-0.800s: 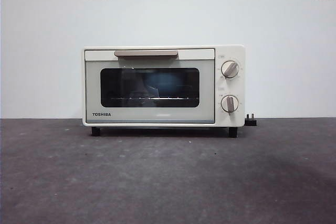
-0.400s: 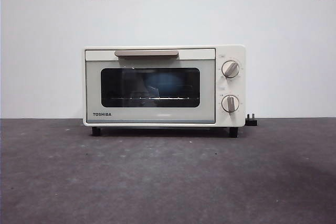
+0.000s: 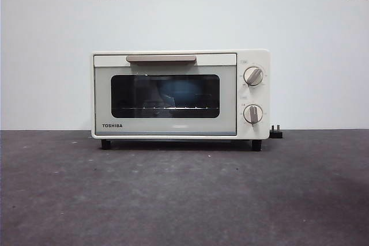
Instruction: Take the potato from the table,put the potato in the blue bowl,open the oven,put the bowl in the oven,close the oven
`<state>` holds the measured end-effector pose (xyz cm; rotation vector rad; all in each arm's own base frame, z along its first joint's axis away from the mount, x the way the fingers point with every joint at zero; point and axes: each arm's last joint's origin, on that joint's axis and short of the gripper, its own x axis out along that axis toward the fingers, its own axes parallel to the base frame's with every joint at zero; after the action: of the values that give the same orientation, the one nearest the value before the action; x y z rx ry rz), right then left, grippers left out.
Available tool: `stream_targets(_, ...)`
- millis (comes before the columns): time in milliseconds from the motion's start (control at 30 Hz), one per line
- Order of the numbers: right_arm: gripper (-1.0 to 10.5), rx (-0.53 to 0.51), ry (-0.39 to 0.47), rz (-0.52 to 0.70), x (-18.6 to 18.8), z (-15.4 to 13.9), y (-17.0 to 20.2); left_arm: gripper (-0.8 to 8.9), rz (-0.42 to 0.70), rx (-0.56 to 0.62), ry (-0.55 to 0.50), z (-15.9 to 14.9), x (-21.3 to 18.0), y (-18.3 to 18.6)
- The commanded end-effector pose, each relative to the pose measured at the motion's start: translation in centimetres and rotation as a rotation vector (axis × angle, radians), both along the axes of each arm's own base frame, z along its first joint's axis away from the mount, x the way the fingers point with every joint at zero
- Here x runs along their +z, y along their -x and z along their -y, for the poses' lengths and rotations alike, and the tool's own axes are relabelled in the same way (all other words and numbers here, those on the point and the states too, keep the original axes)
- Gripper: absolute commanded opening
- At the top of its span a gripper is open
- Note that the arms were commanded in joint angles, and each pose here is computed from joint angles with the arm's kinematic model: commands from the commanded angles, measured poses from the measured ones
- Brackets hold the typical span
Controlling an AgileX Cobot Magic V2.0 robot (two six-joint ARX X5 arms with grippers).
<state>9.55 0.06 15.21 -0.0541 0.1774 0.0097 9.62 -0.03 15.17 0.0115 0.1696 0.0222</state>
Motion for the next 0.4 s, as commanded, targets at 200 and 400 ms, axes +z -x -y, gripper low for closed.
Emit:
stream_targets(200,0.0,-0.011,0.001,-0.002,-0.23,0.04,-0.03,-0.04,-0.002,-0.004,0.008,0.03,-0.26,-0.06)
stream_targets(400,0.0,-0.015,0.002,-0.002,-0.23,0.05,-0.03,-0.04,-0.002,-0.005,0.007,0.03,-0.26,-0.06)
